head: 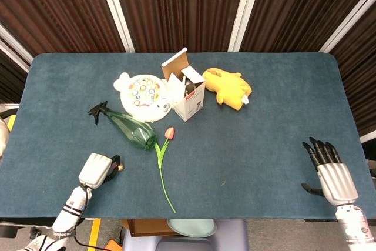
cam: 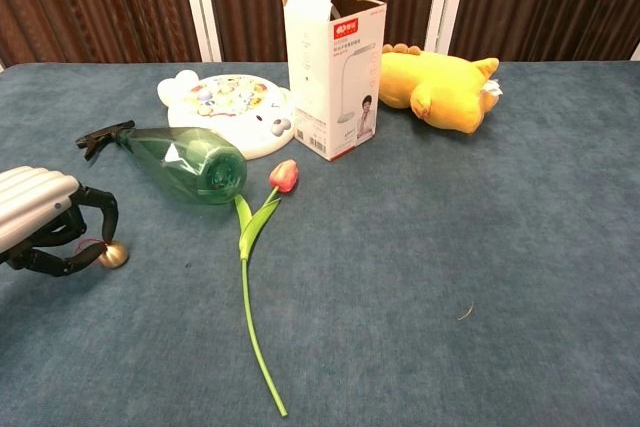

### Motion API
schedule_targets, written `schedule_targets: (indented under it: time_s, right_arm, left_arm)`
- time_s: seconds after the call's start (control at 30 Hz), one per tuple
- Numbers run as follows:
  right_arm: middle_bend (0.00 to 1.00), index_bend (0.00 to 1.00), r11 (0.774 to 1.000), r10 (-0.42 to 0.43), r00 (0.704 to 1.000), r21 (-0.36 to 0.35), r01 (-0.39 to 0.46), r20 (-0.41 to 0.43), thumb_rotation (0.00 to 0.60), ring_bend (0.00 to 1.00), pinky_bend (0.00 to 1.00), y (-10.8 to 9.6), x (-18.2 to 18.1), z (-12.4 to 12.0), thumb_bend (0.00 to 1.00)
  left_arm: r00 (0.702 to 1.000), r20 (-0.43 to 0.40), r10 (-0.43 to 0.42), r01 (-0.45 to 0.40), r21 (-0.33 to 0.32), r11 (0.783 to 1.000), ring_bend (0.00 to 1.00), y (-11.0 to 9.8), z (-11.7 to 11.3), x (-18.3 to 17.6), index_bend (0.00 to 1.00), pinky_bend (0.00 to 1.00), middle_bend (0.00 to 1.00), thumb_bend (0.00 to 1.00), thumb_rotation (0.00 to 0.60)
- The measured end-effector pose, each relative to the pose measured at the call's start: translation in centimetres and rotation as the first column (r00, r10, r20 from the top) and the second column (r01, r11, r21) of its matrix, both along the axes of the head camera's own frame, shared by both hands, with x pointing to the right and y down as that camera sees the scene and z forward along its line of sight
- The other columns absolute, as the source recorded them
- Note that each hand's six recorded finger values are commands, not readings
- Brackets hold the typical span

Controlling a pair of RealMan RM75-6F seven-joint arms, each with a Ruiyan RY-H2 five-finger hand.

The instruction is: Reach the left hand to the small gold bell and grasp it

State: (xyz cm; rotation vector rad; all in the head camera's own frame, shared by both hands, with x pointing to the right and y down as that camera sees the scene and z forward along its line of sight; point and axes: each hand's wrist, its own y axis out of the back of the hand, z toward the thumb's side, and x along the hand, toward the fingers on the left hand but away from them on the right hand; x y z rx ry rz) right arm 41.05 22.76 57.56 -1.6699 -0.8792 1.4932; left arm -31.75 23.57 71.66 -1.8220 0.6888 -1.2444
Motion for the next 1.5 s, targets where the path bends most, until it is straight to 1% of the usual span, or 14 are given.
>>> schedule_targets:
  time_s: [0.13,0.23,0.37,0.43,0.53,0.63,0.7,0.77,0.83,0.9,1.07,1.2,1.33,1.5]
  right_arm:
    - [0.00,0.00,1.000,-0.002,1.000,-0.004,0.002,-0.001,0.600,0.00,0.00,0.0,0.0,0.1,0.24]
    - [0.00,0.00,1.000,-0.003,1.000,-0.004,0.003,-0.002,0.600,0.00,0.00,0.0,0.0,0.1,0.24]
    - [0.00,0.00,1.000,0.000,1.000,-0.010,0.000,-0.002,0.600,0.00,0.00,0.0,0.0,0.2,0.24]
    - [0.00,0.00,1.000,-0.001,1.000,-0.010,0.001,0.000,0.600,0.00,0.00,0.0,-0.1,0.2,0.24]
    - [0.00,0.00,1.000,-0.006,1.000,-0.008,0.006,0.006,0.600,0.00,0.00,0.1,-0.2,0.1,0.24]
    - [0.00,0.00,1.000,-0.007,1.000,-0.006,0.007,0.010,0.600,0.00,0.00,0.1,-0.2,-0.1,0.24]
    - [0.00,0.00,1.000,-0.005,1.000,-0.010,0.005,0.010,0.600,0.00,0.00,0.1,-0.1,0.0,0.24]
    - [0.00,0.00,1.000,-0.003,1.000,-0.016,0.003,0.007,0.600,0.00,0.00,0.0,-0.1,0.2,0.24]
    - [0.00,0.00,1.000,-0.005,1.000,-0.020,0.005,0.003,0.600,0.00,0.00,0.0,-0.1,0.3,0.24]
    - [0.00,0.00,1.000,-0.014,1.000,-0.025,0.015,0.007,0.600,0.00,0.00,0.1,-0.2,0.3,0.24]
    - [0.00,0.00,0.999,-0.027,1.000,-0.031,0.027,0.010,0.600,0.00,0.00,0.3,-0.4,0.3,0.24]
    - [0.00,0.00,1.000,-0.021,1.000,-0.019,0.021,0.011,0.600,0.00,0.00,0.3,-0.3,0.1,0.24]
    - [0.00,0.00,1.000,-0.020,1.000,-0.023,0.020,0.011,0.600,0.00,0.00,0.3,-0.3,0.2,0.24]
    - [0.00,0.00,0.999,-0.025,1.000,-0.029,0.025,0.008,0.600,0.00,0.00,0.3,-0.4,0.3,0.24]
  left_arm:
    - [1.000,-0.001,-0.004,0.004,0.005,1.000,1.00,-0.1,-0.1,-0.1,0.68,1.00,1.00,0.43,0.600]
    - [1.000,-0.003,-0.009,0.010,0.020,1.000,1.00,-0.5,-0.5,-0.2,0.68,1.00,1.00,0.43,0.600]
    - [1.000,0.001,-0.031,0.031,0.074,0.997,1.00,-2.0,-1.7,-1.1,0.68,1.00,1.00,0.43,0.600]
    - [0.999,0.001,-0.045,0.045,0.084,0.995,1.00,-2.5,-2.2,-1.6,0.68,1.00,1.00,0.43,0.600]
    - [0.998,-0.027,-0.053,0.055,0.065,0.996,1.00,-2.1,-2.7,-1.2,0.68,1.00,1.00,0.43,0.600]
    - [0.998,-0.059,-0.032,0.034,0.035,0.999,1.00,-1.1,-3.1,-0.1,0.67,1.00,1.00,0.43,0.600]
    - [0.998,-0.051,-0.024,0.027,0.044,0.999,1.00,-1.2,-3.2,0.1,0.67,1.00,1.00,0.43,0.600]
    - [0.999,-0.027,-0.044,0.045,0.054,0.998,1.00,-1.9,-3.0,-0.5,0.67,1.00,1.00,0.43,0.600]
    - [0.997,-0.015,-0.074,0.074,0.045,0.996,1.00,-2.4,-2.7,-1.1,0.67,1.00,1.00,0.43,0.600]
    - [0.995,-0.010,-0.098,0.098,0.027,0.995,1.00,-2.4,-2.4,-1.5,0.67,1.00,1.00,0.43,0.600]
    - [0.998,-0.024,-0.057,0.057,-0.001,0.998,1.00,-1.5,-2.4,-0.6,0.67,1.00,1.00,0.43,0.600]
    - [0.997,-0.024,-0.067,0.067,0.008,0.998,1.00,-1.9,-2.5,-0.6,0.67,1.00,1.00,0.43,0.600]
    - [0.999,-0.021,-0.045,0.045,0.012,0.999,1.00,-1.7,-2.6,-0.3,0.67,1.00,1.00,0.43,0.600]
    - [0.999,-0.007,-0.031,0.031,0.000,1.000,1.00,-1.4,-2.1,-0.2,0.67,1.00,1.00,0.43,0.600]
